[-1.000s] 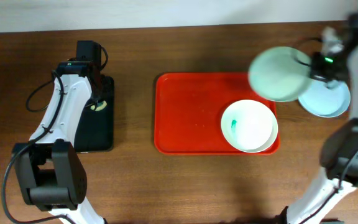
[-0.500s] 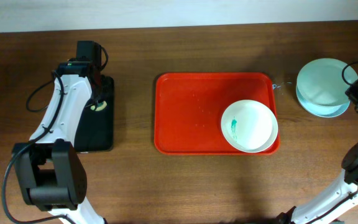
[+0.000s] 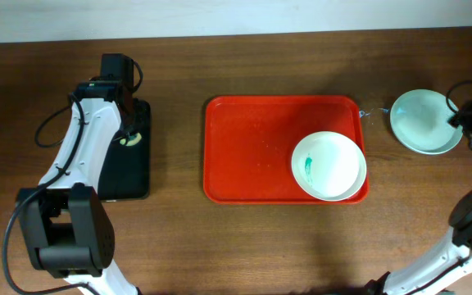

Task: Clean dirty plates on tray and stack at the side
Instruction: 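Grasp the white plate rim with the right gripper and tilt it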

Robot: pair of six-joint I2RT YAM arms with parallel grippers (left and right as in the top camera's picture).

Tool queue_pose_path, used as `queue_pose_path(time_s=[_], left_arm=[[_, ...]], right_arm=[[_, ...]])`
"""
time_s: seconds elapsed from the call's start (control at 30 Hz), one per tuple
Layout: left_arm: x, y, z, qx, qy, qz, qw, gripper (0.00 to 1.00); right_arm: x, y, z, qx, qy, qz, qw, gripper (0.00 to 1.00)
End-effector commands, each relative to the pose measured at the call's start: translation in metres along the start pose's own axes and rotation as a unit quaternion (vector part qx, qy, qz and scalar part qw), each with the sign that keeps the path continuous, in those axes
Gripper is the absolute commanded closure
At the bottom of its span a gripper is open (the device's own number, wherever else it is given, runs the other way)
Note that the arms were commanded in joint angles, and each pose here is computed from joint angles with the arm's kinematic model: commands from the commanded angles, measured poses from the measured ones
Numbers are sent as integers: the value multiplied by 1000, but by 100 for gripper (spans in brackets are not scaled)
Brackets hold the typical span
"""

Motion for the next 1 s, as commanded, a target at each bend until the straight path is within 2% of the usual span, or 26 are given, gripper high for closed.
queue_pose_path(time_s=[0.0,0.1,0.23,0.37,0.43,0.67,0.97], left_arm=[[1,0,-1,6,-8,0,1000,100],[1,0,-2,6,-8,1,1000,100],[1,0,-2,6,-8,1,1000,100],[1,0,-2,6,-8,1,1000,100],[1,0,-2,6,-8,1,1000,100],[1,0,-2,7,-8,0,1000,100],[2,1,-6,19,-8,3,1000,100]], right_arm=[[37,18,98,-184,154,40,970,38],[70,-9,109,-97,236,78,964,38],[128,-43,132,-43,392,122,911,38],[154,-67,130,4,432,129,893,38],[169,-75,125,5,437,143,888,45],[187,-71,113,24,380,182,906,48],[220,-56,83,58,363,268,891,51]])
Point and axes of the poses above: each gripper's point midway between its finger pads, its own y axis back along the fingers, its own z axis along the line the jaws close on, x = y × z, the point moved 1 cm from there along y, back along the fingers, and after that the axes turned 12 degrees about -y, right-handed, at the moved point
